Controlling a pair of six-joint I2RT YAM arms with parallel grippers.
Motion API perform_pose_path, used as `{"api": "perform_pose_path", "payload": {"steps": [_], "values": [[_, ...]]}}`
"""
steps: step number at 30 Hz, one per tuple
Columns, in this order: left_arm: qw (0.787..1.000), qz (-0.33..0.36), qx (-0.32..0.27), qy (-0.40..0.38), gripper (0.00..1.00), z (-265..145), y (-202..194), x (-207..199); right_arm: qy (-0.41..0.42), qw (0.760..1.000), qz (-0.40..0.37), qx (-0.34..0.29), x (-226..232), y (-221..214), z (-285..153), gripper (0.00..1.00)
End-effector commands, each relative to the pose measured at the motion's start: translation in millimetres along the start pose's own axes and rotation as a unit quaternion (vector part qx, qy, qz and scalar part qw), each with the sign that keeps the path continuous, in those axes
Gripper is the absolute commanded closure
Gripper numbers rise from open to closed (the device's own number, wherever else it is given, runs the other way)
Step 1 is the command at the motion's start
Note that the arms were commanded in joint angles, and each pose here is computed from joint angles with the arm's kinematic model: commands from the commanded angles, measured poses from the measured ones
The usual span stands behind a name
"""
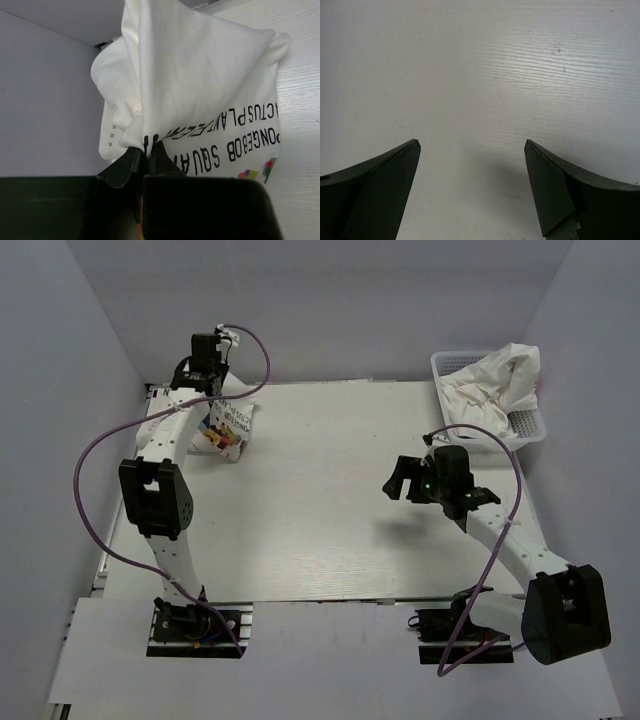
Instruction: Fold and stack the t-shirts
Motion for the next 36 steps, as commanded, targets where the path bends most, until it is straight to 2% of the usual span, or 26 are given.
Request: {"api": "perform_pose_path", "payload": {"steps": [1, 11, 16, 18, 23, 32, 36], "values": [[0.998, -0.009, -0.059, 0.029, 1.0, -14.1, 23.7, 40.1, 0.017, 1.0, -0.009, -0.014, 8.8, 14.2, -3.3, 0.1], [0.993, -0.027, -0.114, -0.001, 1.0, -30.3, 26.0, 71.6, 0.023, 1.0, -0.002, -0.008, 11.7, 17.2, 1.6, 0.1], [0.996, -0.042, -0.08, 0.0, 1.0, 0.4, 6.2, 68.6, 0.021, 1.0, -0.001, -0.003, 11.2, 16.7, 4.3, 0.1], [0.996, -0.053, -0.067, 0.029, 1.0, 11.5, -4.8, 82.4, 0.02, 1.0, -0.001, -0.001, 11.3, 17.4, 5.7, 0.1], [0.995, -0.086, -0.053, 0.026, 1.0, 39.6, -25.1, 99.1, 0.019, 1.0, 0.002, 0.002, 14.8, 26.0, 11.4, 0.1], [0.994, -0.106, 0.004, 0.03, 1.0, 102.5, -76.5, 88.3, 0.034, 0.999, 0.018, 0.032, 18.7, 29.3, 29.4, 0.1], [0.991, -0.113, 0.033, 0.068, 1.0, 116.1, -90.7, 89.6, 0.028, 0.998, 0.029, 0.039, 18.6, 31.8, 36.1, 0.1]]}}
Point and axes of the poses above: each gripper's point midway between its finger pads, its own z axis out along the fingers, its own x axis along the line the jaws close on, y = z × x, the point moved 10 cm from there along -z, back along the fingers, and after that the axes turned 7 degrees about z, right-handed, at the moved point
